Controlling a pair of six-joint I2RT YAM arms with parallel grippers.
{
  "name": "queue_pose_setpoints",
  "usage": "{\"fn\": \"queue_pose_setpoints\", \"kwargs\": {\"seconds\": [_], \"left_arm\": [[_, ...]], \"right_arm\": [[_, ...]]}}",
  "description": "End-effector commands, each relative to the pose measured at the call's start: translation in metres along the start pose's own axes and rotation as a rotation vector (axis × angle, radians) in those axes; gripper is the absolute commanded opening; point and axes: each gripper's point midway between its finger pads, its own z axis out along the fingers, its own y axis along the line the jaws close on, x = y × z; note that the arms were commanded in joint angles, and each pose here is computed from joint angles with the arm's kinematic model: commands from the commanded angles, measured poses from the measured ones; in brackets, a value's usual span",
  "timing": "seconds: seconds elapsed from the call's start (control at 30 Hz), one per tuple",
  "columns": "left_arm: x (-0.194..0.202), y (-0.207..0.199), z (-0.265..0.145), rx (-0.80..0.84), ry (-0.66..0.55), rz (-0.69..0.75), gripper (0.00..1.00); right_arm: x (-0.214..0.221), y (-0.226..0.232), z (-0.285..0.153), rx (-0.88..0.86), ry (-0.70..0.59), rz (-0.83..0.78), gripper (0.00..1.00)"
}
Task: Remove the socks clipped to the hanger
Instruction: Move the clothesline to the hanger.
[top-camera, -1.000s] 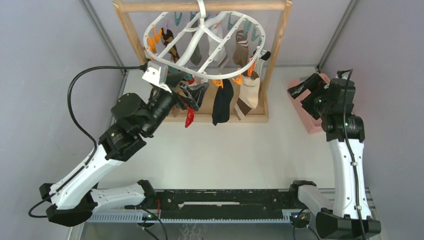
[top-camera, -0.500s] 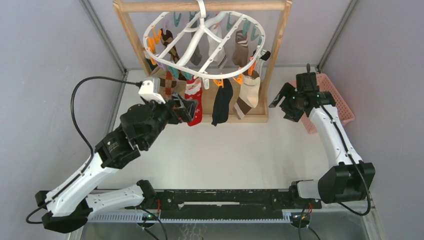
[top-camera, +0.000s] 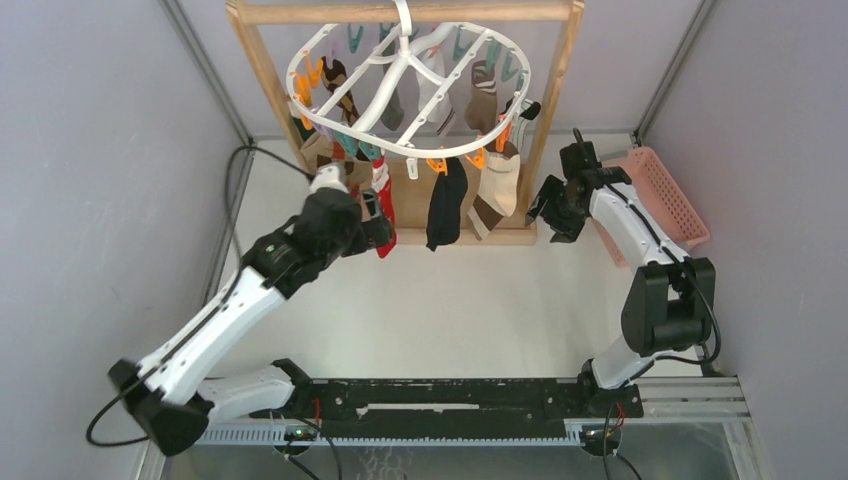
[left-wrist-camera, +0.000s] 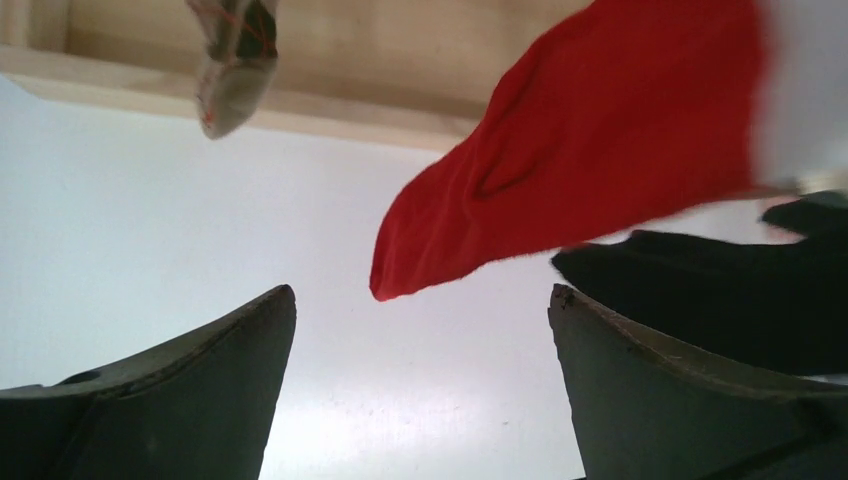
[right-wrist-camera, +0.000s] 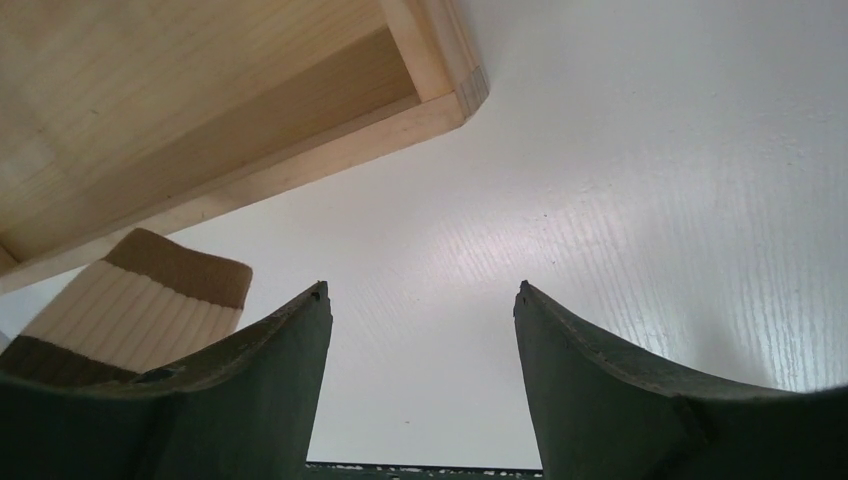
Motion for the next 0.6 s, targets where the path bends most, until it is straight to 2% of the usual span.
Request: {"fn": "queue_pose_setpoints", "kwargs": {"seconds": [0.0,0.27,0.37,0.43,0.57], "left_arm": [[0.015,-0.003,0.013,-0.021,0.109,0.072,1.00],[0.061,0.009,0.045,-0.052,0.222,0.078,0.99],[0.074,0.007,0.055,-0.040,0.264,0.071,0.91],[0.084,0.004,0.064,-0.032,0.300,0.078,0.82],[0.094,0.002,0.078,-0.051,0.350,0.093,0.82]], "right_arm": [[-0.014,0.021,-0.006,-0.048,-0.052,-0.045,0.74],[-0.008,0.010,0.010,0.026,-0.011,-0.055,0.74],[-0.002,0.007,0.014,0.052,-0.001,-0.063,0.72],[0.003,0.004,0.019,0.060,0.014,-0.052,0.67],[0.011,0.009,0.028,0.038,0.041,-0.017,0.64]]}}
